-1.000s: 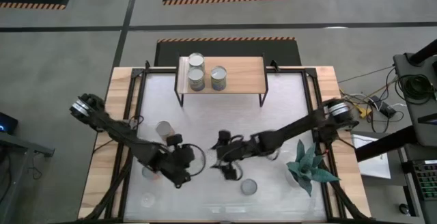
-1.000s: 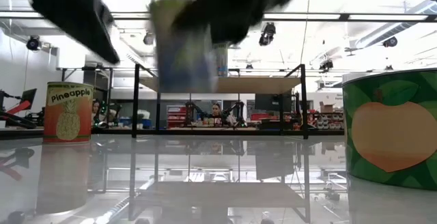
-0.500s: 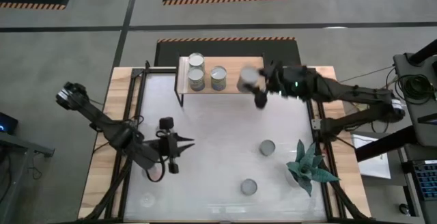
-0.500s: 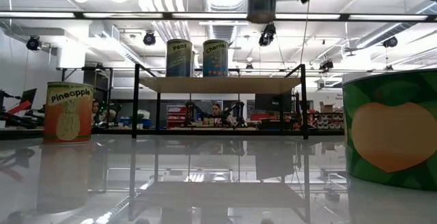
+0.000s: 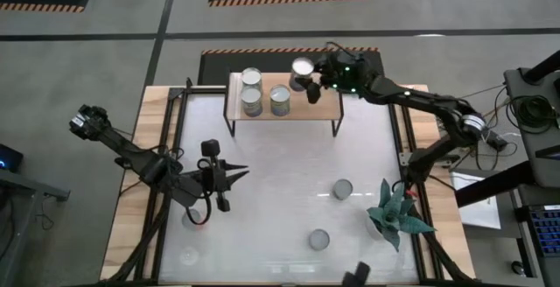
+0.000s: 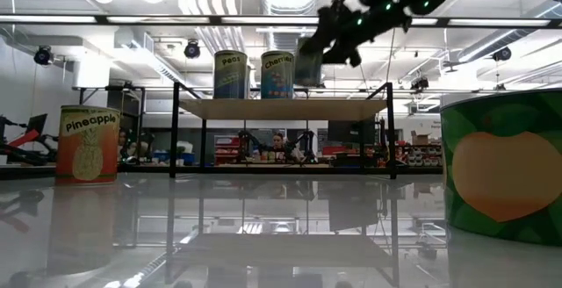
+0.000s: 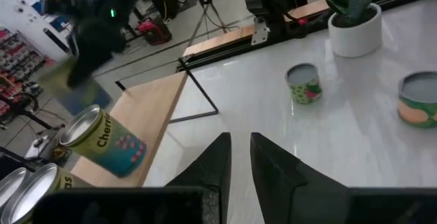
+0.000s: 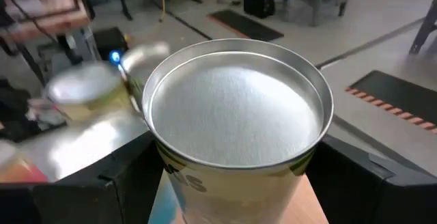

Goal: Pick and place cans onto a shelf
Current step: Put the large canned peas on the shelf

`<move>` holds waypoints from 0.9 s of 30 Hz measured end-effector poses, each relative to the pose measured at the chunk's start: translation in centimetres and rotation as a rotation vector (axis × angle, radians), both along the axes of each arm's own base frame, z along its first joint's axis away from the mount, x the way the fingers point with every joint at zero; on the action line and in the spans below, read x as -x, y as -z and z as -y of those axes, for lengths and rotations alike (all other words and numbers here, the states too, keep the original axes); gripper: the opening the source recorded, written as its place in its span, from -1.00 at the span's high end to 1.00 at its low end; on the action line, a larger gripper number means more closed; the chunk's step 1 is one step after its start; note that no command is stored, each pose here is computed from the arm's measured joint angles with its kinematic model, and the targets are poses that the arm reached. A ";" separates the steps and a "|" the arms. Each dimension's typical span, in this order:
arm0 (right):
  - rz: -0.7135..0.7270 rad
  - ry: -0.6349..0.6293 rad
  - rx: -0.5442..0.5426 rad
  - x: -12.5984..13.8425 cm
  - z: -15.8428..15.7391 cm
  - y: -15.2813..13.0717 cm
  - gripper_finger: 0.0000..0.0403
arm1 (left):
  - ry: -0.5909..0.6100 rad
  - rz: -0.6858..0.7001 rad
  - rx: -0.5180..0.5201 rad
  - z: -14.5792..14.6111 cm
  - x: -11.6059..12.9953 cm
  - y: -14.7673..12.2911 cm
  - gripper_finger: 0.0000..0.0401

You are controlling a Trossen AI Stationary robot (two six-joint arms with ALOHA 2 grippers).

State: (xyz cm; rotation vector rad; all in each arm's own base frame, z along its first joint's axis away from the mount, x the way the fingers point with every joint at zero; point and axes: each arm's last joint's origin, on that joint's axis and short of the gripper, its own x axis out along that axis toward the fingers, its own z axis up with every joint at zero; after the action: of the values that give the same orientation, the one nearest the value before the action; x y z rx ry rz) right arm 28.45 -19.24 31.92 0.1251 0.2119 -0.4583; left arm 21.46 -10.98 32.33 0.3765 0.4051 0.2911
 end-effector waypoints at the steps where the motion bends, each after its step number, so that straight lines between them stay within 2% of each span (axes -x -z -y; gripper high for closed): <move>1: -0.012 -0.005 0.001 -0.3 0.2 0.5 -0.50 | 0.001 -0.001 -0.001 0.0 0.0 0.0 0.81; 7: -0.055 -0.014 0.006 -1.3 1.0 2.2 -0.50 | 0.003 -0.003 -0.005 0.0 0.0 0.0 0.81; 14: -0.064 -0.008 0.026 -1.4 1.1 2.5 -0.50 | 0.006 -0.005 -0.010 0.0 0.0 0.0 0.81; 20: -0.110 -0.016 0.090 -1.4 1.0 2.8 -0.50 | 0.009 -0.007 -0.013 0.0 0.0 0.0 0.81; 27: -0.141 -0.019 0.071 -1.2 0.9 4.0 -0.50 | 0.010 -0.011 -0.019 0.0 0.0 0.0 0.81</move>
State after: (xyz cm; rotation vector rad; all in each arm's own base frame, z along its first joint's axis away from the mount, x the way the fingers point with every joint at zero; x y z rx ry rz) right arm 29.65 -20.12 27.87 0.0212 0.3344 -0.4551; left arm 21.44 -11.00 32.29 0.3990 0.4108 0.2830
